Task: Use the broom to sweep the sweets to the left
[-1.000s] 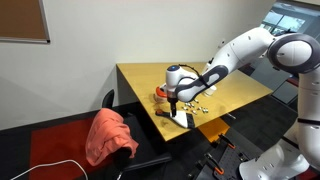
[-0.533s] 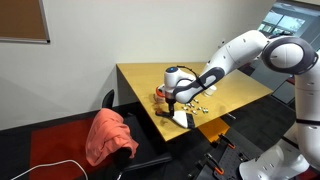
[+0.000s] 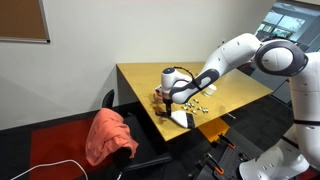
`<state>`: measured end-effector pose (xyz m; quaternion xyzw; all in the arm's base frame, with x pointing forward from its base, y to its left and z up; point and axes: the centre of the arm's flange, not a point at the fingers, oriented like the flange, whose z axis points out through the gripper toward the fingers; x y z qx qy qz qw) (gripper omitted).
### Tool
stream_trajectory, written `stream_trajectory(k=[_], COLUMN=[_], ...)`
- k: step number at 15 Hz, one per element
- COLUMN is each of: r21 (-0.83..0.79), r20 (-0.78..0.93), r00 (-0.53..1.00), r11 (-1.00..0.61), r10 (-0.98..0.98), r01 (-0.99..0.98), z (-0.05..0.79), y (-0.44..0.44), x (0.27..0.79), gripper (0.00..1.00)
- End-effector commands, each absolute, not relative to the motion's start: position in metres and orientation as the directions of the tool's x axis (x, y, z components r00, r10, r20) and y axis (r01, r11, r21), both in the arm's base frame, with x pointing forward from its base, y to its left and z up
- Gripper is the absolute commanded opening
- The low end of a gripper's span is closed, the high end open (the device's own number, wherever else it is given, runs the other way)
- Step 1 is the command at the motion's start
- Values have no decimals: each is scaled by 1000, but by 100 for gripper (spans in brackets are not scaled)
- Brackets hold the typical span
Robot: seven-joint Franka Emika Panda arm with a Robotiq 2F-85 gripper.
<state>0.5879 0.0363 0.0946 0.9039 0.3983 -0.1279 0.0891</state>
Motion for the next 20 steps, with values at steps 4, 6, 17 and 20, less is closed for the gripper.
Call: stream_trajectory(k=[4, 6, 17, 20], r21=[52, 42, 37, 54], r20=[-376, -401, -469, -482], r00=[635, 623, 602, 610], r11=[-669, -665, -666, -673], r10=[675, 672, 647, 629], r01=[742, 745, 745, 737], z=[91, 91, 78, 71], y=[52, 57, 65, 63], x=[608, 609, 610, 608], gripper=[100, 100, 100, 100])
